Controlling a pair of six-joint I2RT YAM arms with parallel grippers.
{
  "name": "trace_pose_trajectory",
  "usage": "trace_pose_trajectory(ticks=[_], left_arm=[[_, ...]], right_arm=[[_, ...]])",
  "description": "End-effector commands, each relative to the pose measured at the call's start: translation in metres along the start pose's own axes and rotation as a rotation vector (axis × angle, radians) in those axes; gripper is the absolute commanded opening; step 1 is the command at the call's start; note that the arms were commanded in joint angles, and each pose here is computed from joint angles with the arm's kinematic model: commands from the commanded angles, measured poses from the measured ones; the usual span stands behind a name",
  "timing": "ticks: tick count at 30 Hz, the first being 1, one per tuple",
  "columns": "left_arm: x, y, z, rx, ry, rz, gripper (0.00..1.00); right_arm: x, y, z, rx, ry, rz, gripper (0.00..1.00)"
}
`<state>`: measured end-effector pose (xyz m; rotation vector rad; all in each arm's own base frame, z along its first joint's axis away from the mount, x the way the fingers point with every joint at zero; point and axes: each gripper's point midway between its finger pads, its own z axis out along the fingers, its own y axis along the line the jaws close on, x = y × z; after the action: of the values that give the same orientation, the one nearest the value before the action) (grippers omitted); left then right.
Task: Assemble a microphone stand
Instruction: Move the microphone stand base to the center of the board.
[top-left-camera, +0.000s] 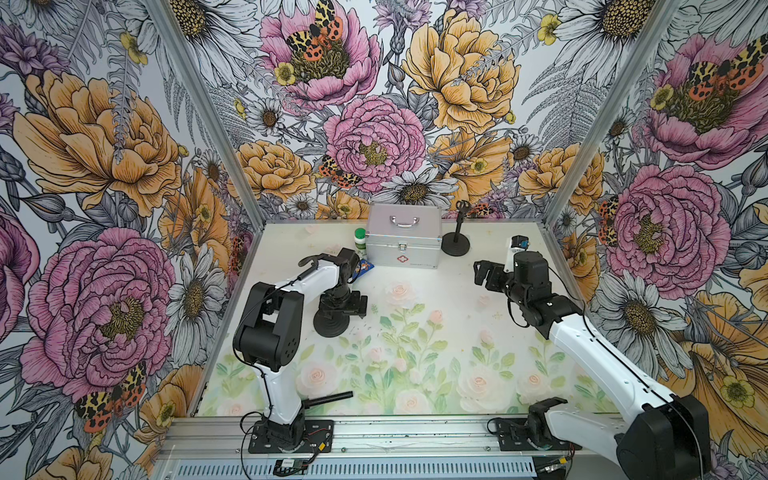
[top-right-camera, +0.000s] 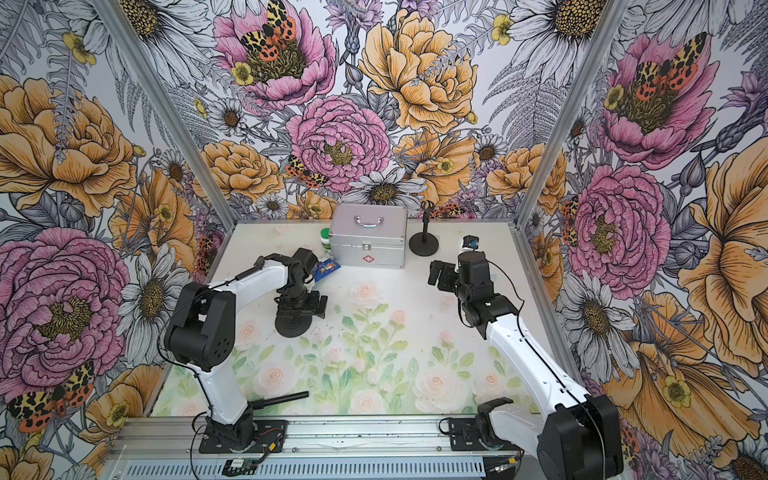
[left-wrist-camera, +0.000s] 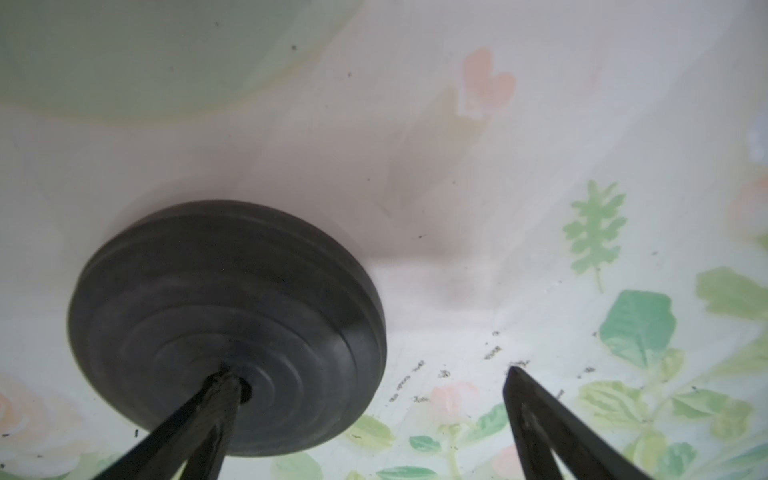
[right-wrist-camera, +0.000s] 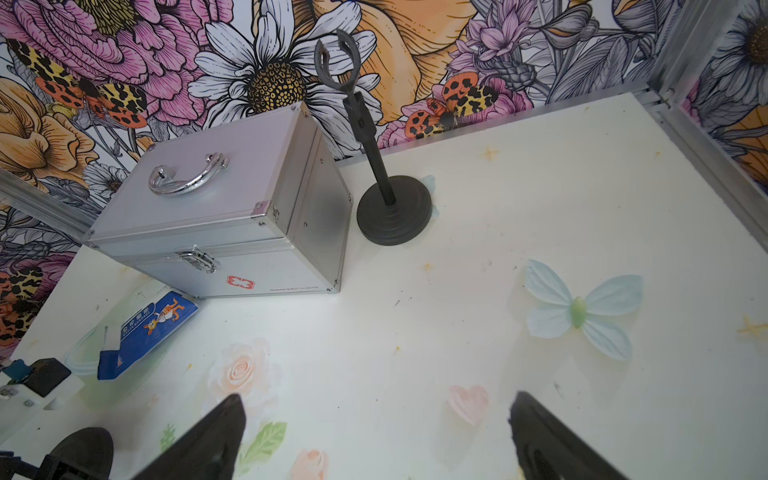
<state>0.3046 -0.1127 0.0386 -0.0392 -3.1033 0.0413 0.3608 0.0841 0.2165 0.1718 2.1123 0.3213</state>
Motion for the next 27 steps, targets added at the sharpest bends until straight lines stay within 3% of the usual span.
trace_pose_trajectory(ticks=[1,8,13,19,27], left_arm=[[0.026,-0.024,0.013,0.117,0.115,-0.012,0.99],[0.020,-0.060,0.009,0.167,0.107,0.060,0.99],[0.027,-0.115,-0.002,0.280,0.121,0.181,0.99],[0.056,-0.188,-0.008,0.394,0.177,0.353,0.99],[0.089,-0.240,-0.009,0.449,0.219,0.505,0.99]], right_arm=[[-0.004,-0.001,-0.004,0.010,-0.031,-0.019,1.00],[-0.004,0.001,-0.003,0.001,-0.026,-0.022,1.00],[-0.002,-0.001,-0.004,0.008,-0.027,-0.025,1.00],[0.000,-0.009,-0.003,0.045,-0.030,-0.007,1.00],[0.002,-0.029,-0.005,0.128,-0.037,0.000,1.00]])
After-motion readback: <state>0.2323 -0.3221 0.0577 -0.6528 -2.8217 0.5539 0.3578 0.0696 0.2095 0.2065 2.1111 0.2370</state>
